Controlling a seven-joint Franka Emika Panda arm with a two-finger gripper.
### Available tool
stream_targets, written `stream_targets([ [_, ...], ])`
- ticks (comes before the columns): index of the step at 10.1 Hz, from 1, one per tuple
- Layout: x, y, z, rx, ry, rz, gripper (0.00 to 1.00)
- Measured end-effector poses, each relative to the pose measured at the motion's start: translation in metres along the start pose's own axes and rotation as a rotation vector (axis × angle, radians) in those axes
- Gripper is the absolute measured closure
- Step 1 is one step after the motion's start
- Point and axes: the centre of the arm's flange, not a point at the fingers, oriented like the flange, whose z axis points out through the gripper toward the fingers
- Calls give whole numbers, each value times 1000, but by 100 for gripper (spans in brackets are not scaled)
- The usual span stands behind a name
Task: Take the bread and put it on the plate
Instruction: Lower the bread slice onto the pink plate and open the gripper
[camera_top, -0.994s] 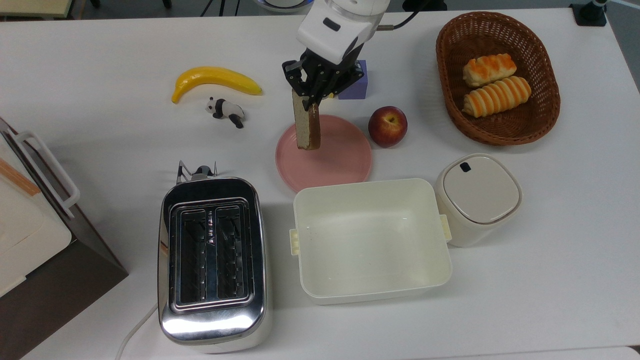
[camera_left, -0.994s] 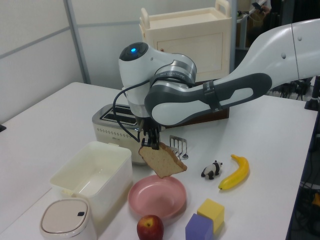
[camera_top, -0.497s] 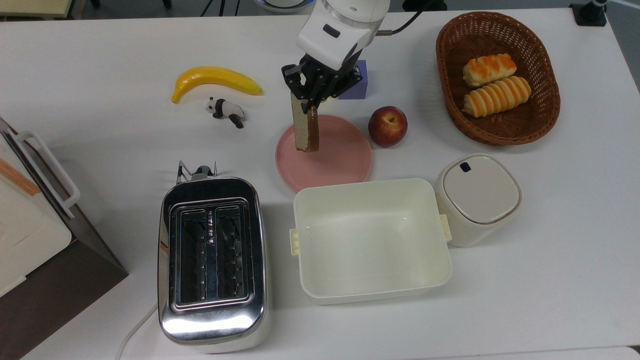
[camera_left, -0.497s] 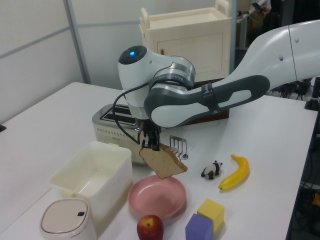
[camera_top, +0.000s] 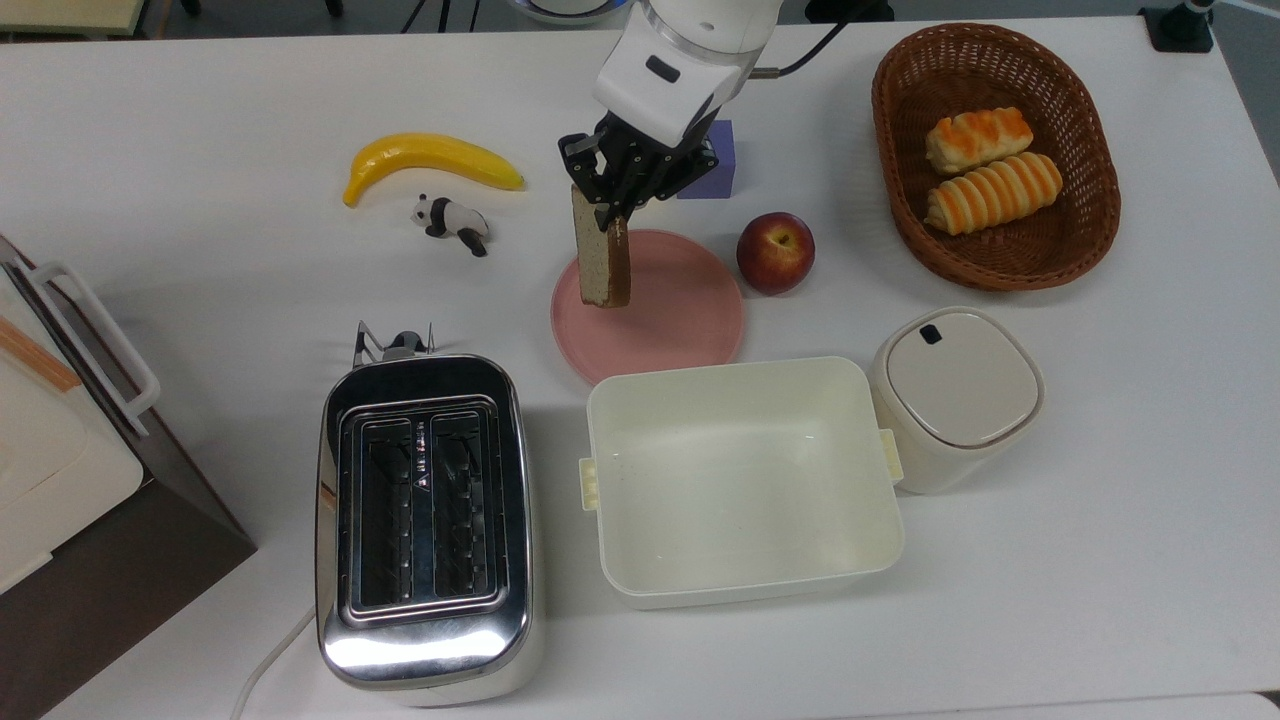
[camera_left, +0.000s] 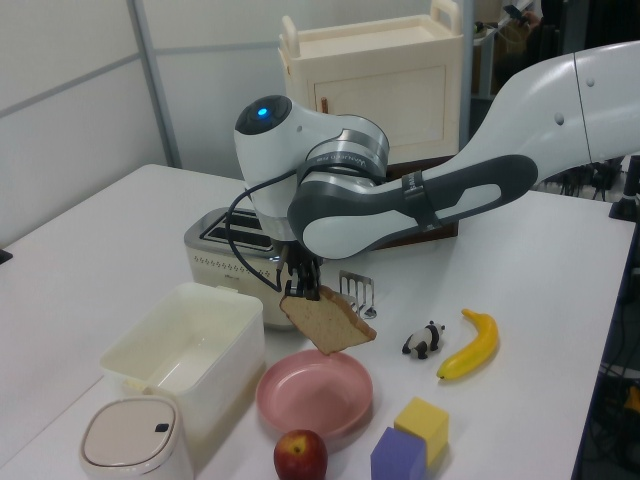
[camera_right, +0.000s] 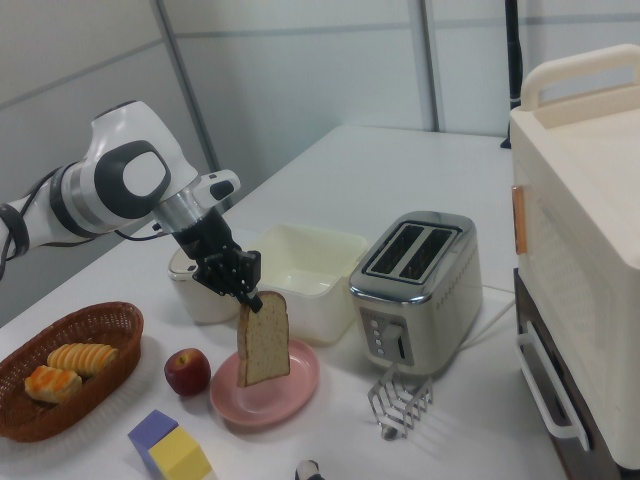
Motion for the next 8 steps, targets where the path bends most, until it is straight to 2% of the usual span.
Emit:
stream_targets([
  [6,0,-8,9,0,-16,-16,91],
  [8,0,-9,9,0,-17,-16,80],
])
